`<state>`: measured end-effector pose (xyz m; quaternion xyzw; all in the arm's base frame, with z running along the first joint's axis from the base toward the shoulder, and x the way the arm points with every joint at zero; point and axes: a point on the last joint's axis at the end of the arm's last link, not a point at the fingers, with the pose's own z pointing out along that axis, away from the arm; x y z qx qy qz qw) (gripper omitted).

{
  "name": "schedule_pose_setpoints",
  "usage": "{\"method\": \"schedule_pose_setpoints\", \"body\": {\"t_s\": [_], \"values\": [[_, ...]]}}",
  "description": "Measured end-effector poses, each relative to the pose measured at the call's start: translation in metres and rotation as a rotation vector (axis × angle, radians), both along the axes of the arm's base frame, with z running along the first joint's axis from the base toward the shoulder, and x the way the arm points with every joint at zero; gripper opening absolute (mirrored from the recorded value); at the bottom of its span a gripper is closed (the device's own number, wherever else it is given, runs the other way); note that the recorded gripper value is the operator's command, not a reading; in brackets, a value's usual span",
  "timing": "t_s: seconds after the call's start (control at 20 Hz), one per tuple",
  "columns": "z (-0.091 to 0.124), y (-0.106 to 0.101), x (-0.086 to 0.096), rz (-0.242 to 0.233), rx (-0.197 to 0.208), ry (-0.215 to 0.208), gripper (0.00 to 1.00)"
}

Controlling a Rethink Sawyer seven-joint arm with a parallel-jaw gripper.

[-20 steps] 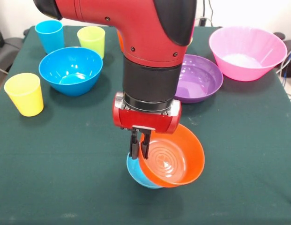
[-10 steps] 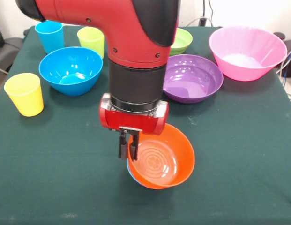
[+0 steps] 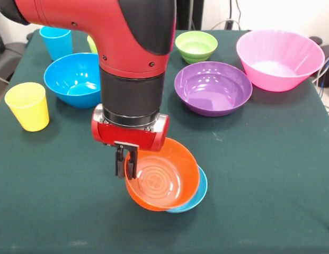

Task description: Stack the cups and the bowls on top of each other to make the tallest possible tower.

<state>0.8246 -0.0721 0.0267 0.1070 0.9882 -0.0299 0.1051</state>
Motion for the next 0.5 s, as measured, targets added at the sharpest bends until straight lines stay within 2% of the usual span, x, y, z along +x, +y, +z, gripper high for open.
{"method": "schedule_pose_setpoints", "body": {"t_s": [0.5], "values": [[-0.009,0.007,-0.021,0.019,0.002,0.048,0.0]]}}
